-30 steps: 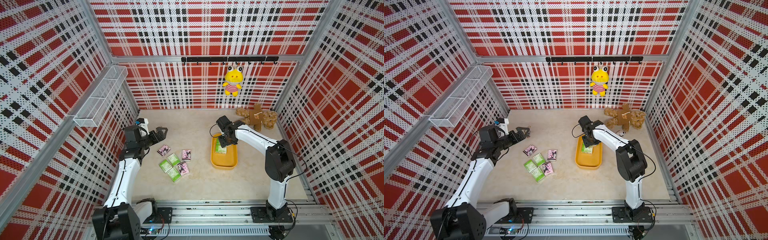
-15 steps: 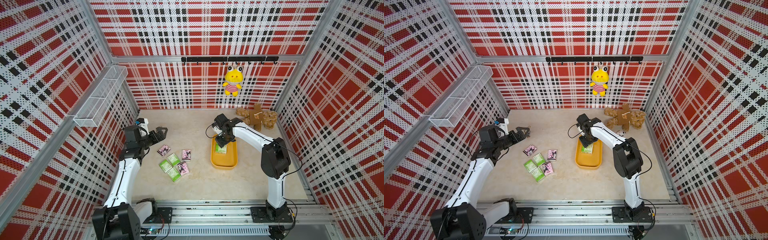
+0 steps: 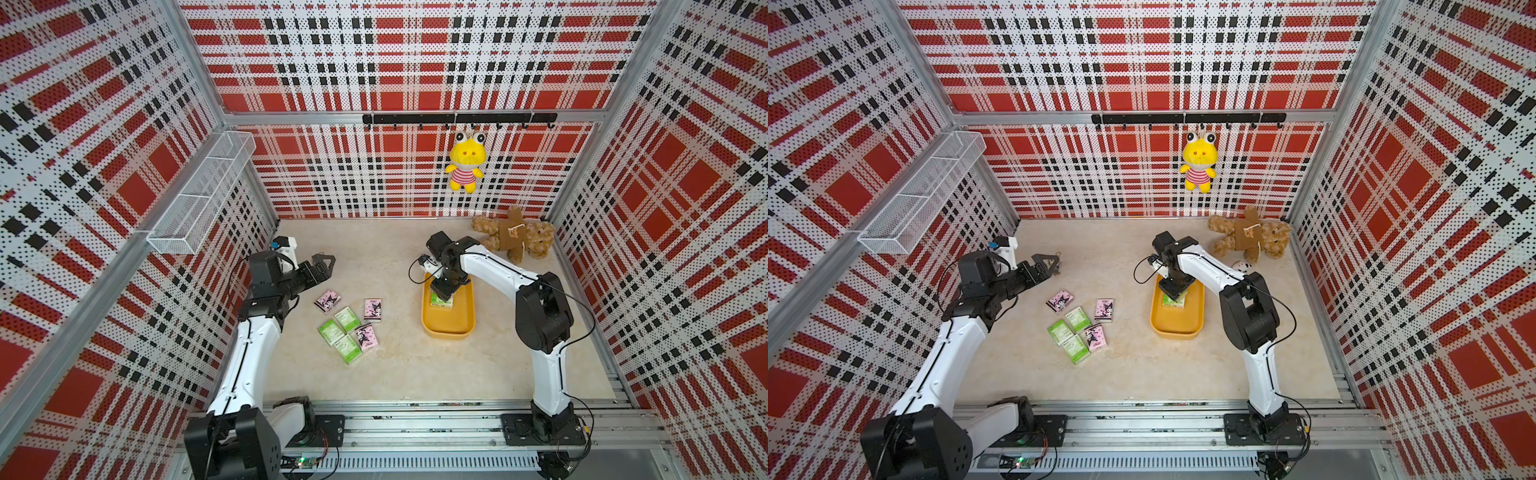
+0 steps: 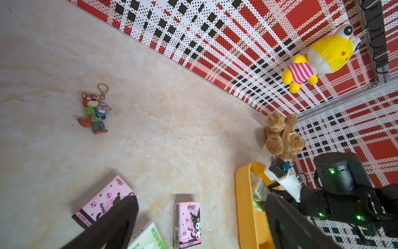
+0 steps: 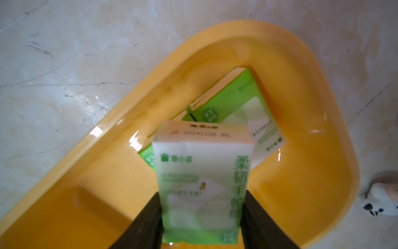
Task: Put the pocket tissues into the storage box
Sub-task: Place the pocket tissues in the storage box, then pick up the pocket tissues from the center of the board.
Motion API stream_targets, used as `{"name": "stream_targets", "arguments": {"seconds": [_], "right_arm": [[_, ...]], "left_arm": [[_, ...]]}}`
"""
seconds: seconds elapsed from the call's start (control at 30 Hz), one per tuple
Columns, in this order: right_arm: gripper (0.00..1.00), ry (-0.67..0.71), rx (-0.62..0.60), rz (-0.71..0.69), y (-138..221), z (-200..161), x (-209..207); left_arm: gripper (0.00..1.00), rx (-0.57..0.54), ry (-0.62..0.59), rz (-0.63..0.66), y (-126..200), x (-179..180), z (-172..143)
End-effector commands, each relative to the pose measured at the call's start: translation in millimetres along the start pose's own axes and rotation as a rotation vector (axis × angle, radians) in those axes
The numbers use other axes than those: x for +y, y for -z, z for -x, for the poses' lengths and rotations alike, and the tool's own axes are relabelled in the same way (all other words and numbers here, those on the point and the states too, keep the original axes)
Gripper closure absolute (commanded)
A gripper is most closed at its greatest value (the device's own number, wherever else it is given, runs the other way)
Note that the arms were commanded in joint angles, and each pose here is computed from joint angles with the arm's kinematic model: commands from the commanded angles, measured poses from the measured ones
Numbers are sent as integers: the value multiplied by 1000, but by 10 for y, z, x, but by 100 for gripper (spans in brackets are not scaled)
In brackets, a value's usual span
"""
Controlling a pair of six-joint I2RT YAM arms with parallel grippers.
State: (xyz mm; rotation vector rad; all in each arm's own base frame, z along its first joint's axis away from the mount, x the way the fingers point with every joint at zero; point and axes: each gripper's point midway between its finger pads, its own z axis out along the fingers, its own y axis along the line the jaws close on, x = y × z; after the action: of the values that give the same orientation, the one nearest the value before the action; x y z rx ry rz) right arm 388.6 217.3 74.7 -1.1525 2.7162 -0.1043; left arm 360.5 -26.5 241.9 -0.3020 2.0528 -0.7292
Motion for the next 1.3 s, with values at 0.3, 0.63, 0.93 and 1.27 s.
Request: {"name": "stream_targets", "arguments": {"seconds": [0.3,0.63,0.93,1.27], "right_arm": [[27,-29,-59,-62,198,238,-209],[27,60,-260,-7,962,551,441],[26,163,-242,239,733,648,1921],[23,-172,-247,371,523,818,2424]], "left_arm": [[1,-6,-21,-5,23,-5,-13],[1,-6,-19,-4,24,-3,-19],[0,-49,-4,22,97,31,101],[0,-144,54,113,261,237,305]]}}
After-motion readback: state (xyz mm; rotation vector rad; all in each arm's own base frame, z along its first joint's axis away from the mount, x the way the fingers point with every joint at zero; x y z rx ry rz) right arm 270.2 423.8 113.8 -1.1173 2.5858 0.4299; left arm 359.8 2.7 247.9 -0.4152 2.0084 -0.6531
